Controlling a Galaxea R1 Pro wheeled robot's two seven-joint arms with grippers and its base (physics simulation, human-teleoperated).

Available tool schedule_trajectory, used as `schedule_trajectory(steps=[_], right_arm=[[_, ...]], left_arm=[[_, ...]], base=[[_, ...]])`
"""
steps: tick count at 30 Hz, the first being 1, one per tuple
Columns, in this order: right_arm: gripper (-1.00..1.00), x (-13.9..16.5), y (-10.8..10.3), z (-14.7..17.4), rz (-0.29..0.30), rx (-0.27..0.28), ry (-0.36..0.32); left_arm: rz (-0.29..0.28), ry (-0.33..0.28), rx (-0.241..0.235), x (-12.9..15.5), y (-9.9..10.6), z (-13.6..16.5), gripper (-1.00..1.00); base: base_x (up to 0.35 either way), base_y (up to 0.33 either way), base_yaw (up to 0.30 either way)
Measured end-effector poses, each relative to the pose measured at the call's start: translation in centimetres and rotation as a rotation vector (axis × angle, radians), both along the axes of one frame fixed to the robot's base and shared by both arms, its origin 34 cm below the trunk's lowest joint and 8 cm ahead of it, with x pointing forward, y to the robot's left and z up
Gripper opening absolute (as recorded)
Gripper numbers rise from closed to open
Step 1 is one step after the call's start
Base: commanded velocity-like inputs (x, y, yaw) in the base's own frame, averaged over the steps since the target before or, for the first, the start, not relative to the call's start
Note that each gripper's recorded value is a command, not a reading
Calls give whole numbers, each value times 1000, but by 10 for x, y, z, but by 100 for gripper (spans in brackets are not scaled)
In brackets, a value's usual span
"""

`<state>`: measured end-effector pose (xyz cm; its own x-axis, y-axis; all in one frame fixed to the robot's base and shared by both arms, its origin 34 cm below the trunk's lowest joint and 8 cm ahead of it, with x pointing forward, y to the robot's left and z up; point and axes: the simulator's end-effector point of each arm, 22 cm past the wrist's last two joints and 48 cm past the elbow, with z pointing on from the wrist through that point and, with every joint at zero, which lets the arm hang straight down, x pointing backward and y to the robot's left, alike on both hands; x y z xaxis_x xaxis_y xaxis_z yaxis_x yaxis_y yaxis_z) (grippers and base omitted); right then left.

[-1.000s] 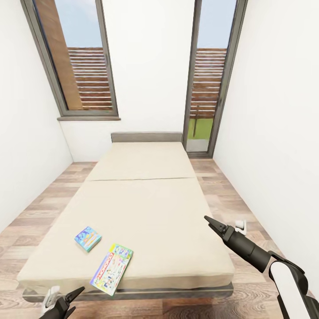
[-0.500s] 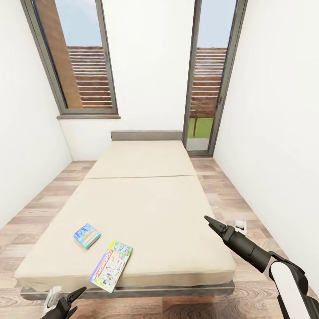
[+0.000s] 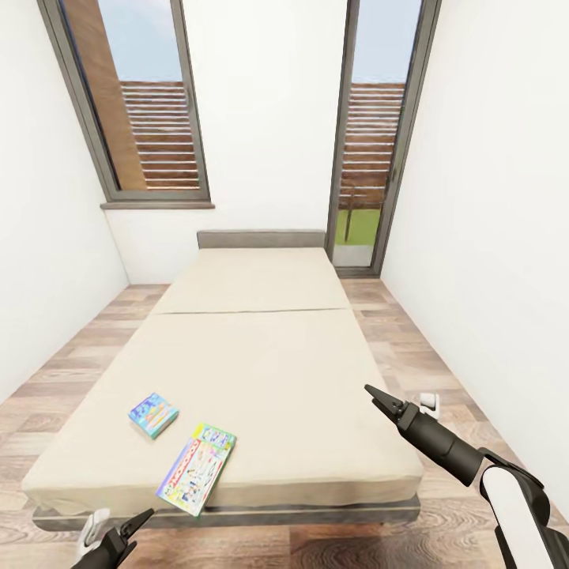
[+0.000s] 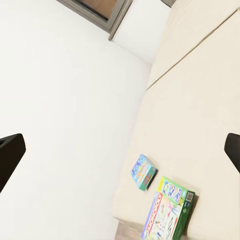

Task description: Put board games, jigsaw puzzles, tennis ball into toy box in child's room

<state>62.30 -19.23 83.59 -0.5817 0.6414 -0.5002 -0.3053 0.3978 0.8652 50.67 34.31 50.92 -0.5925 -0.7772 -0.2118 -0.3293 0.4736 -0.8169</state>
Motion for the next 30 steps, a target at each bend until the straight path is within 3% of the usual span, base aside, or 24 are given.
schedule_trajectory(steps=[7,18,30], right_arm=[[100,-1,0,-10,0,0,0],[100,-1,0,-10,-1,0,0],[100,-1,0,-10,-1,0,0]], left_arm=[[-3,-2,-1,-1,-3,-10,100],[-55,5,0,-4,-18,-13,100],[-58,5,-1,-5,-20,-13,100]], base=[[0,0,0],[0,-1,0],[-122,-142,0]])
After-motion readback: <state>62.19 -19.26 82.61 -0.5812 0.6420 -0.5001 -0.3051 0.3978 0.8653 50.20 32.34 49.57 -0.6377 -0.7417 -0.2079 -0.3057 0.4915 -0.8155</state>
